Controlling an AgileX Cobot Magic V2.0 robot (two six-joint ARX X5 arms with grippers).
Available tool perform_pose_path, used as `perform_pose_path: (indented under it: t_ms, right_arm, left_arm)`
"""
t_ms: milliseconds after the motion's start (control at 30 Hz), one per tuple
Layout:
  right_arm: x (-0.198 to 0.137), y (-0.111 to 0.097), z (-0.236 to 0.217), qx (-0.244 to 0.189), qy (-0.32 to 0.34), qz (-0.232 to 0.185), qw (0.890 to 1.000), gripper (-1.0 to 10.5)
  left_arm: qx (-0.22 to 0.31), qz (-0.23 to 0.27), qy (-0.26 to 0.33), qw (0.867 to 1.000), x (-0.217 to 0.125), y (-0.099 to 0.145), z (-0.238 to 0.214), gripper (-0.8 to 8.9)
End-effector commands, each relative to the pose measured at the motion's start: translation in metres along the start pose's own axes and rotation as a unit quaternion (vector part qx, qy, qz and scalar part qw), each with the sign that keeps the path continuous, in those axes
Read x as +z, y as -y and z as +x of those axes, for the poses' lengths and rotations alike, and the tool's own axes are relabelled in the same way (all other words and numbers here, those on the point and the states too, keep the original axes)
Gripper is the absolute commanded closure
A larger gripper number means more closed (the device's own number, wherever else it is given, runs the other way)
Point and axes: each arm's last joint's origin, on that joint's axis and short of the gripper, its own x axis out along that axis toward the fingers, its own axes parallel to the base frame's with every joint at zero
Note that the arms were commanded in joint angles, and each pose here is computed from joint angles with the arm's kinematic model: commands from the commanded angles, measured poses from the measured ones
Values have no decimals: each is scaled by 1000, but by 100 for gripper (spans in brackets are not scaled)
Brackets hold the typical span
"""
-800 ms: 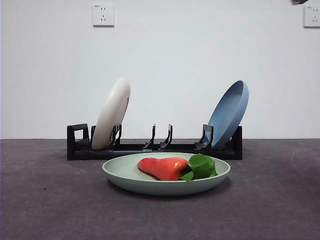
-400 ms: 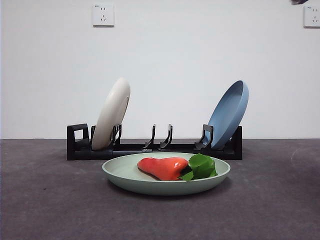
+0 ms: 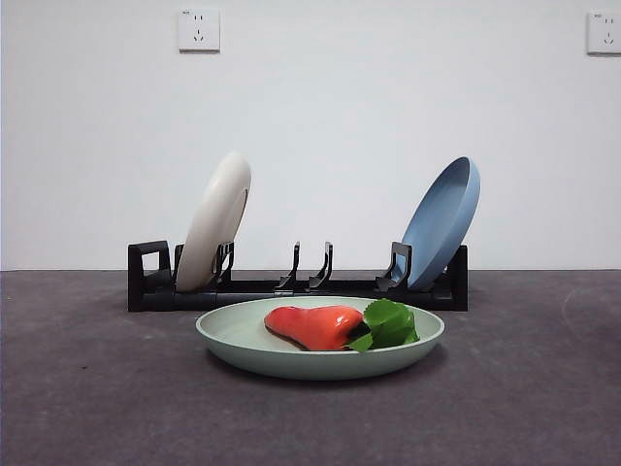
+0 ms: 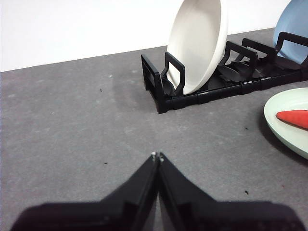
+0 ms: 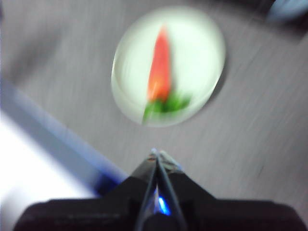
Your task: Take the green plate from the plate rack,put the plate on the table,take the carrot from the table,put the carrot in the plate
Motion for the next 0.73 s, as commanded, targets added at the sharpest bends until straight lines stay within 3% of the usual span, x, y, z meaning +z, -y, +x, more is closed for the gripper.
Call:
perform_pose_path:
  t_ms: [33, 267, 467, 567, 733]
  right_arm:
    - [-2, 10, -10, -31, 85, 6, 996, 943]
    - [-52, 40, -1, -141, 226, 50, 963, 943]
    - [-102, 55, 35, -175, 311, 55, 932, 943]
    - [-122, 59, 53, -179, 334, 49, 924, 943]
    - [-148, 63, 74, -180, 339, 48, 922, 943]
  left_arm:
    - [1, -5, -6, 1000, -4, 0, 1, 814]
    - [1, -5, -6, 1000, -4, 0, 1, 814]
    - [1, -5, -6, 1000, -4, 0, 1, 814]
    - [1, -5, -6, 1000, -4, 0, 1, 814]
    - [1, -5, -7, 1000, -4, 0, 1, 814]
